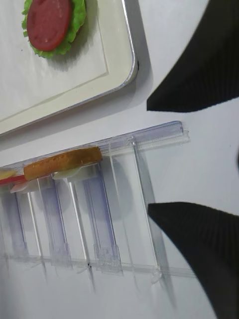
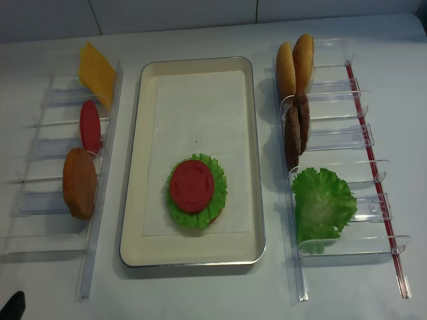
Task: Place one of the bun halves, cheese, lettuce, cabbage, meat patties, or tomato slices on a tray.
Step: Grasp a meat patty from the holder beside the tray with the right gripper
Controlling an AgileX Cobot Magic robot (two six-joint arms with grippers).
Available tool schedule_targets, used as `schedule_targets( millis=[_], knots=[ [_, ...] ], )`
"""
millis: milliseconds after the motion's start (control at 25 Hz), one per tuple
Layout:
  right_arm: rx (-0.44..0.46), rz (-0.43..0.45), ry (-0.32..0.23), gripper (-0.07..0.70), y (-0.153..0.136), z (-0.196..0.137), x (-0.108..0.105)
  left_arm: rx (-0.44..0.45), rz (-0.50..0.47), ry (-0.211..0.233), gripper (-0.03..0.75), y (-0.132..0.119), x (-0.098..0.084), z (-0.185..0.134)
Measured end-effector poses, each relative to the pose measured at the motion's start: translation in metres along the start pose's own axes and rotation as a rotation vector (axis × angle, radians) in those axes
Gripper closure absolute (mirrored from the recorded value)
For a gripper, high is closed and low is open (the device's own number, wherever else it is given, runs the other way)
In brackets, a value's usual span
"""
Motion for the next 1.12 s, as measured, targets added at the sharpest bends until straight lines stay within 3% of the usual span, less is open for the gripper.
schedule_targets(
  millis=[960,1120],
  knots=[
    [-0.005,-0.001,0.0,0.057,0.0,0.001,0.0,0.0,0.0,0.0,0.322,0.0,0.0,0.0],
    [-0.037,0.005,0.027,0.057,0.005,0.017,0.0,0.0,0.0,0.0,0.322,0.0,0.0,0.0]
  ],
)
Point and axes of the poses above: a point on each arm's last joint axis where the gripper is mounted, y pointing back along that axis away from the gripper, x along the wrist's bending axis when the last joint is at zero, z = x × y, the point moved 2 cm from there along -y, pointing out along that axis toward the gripper
